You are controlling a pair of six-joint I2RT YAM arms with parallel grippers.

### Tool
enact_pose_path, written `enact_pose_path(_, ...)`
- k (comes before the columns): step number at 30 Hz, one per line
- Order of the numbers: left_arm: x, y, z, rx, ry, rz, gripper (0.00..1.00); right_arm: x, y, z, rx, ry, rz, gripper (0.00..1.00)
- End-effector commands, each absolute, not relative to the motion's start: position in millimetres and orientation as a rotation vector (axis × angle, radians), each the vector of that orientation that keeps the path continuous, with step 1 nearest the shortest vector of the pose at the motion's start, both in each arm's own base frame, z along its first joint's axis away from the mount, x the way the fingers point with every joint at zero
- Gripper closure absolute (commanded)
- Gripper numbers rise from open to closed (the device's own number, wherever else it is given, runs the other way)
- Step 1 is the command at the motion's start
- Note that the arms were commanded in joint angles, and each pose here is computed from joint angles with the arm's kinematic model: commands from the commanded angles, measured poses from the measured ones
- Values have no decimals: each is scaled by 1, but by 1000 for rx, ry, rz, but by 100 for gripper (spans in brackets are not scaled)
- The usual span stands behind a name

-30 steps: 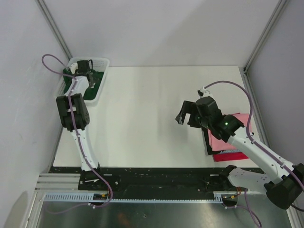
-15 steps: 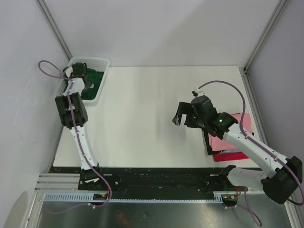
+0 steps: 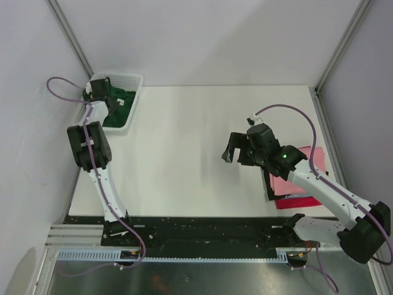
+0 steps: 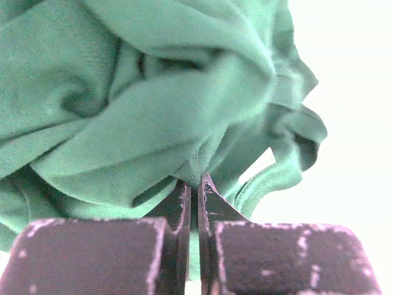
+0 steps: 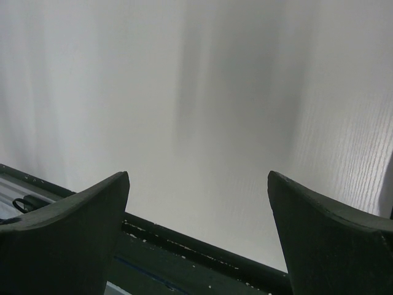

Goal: Fold and stack the t-shirts
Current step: Grab crumpled tshirt from bin with the left arm

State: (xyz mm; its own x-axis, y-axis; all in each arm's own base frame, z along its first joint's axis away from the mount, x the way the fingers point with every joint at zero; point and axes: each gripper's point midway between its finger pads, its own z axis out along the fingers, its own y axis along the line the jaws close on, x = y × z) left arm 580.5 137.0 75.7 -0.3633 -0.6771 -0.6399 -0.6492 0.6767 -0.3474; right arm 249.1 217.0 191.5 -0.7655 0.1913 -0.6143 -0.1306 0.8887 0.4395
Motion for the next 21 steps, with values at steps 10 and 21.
enact_pose_path(10, 552, 32, 310, -616, 1587, -394, 100, 252, 225, 201, 3, 2315, 635, 1)
enact_pose_path(21, 453, -73, 463, -283, 1340, -579, 100, 256, 214, 224, 45, 2228, 643, 1)
